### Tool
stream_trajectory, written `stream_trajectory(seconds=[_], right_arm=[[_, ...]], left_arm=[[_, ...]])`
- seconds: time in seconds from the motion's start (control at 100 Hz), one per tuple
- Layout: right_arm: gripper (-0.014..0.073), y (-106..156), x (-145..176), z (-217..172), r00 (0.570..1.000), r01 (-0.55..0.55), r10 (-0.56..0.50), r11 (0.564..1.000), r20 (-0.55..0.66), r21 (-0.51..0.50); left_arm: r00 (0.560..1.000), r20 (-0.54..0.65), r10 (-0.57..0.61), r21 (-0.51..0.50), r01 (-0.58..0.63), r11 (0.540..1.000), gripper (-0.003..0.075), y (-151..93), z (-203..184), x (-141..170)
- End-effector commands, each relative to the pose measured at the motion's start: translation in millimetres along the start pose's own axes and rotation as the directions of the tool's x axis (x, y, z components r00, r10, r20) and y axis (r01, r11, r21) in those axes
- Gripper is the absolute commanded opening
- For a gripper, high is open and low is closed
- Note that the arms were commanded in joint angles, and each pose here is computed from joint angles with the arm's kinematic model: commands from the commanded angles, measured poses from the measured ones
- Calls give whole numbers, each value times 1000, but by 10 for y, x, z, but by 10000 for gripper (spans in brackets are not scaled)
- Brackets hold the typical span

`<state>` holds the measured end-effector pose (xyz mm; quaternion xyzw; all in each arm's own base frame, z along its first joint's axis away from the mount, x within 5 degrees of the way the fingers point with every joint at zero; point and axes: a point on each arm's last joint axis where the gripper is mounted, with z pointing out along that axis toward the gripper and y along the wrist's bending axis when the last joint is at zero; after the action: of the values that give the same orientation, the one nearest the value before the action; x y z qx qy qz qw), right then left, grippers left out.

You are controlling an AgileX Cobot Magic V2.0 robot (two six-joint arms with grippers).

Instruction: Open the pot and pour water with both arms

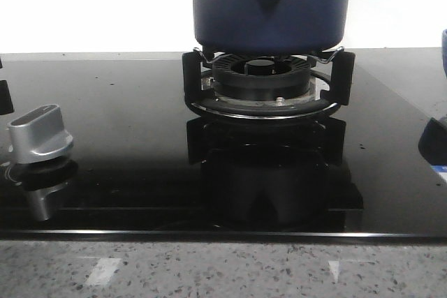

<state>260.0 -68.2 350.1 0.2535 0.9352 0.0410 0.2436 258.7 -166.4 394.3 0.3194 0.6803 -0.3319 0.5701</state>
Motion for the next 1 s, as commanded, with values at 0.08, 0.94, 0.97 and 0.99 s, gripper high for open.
stream_trajectory(seconds=[0.08,0.94,0.97,0.99], right_arm=[[400,117,153,-698,972,13,24,988,233,-154],[-66,-199,1844,-2055,757,329,-81,904,649,-271],[-66,-199,1844,-2046,759,328,-82,905,646,-271],[-66,-199,1844,-2036,761,327,-83,905,643,-271]], left_arm=[[994,105,24,1,-24,1000,316,-70,-88,-230],[978,193,83,133,-110,985,316,-6,837,-161],[980,185,80,133,-105,985,316,7,863,-131],[980,184,79,133,-104,986,316,11,870,-124]])
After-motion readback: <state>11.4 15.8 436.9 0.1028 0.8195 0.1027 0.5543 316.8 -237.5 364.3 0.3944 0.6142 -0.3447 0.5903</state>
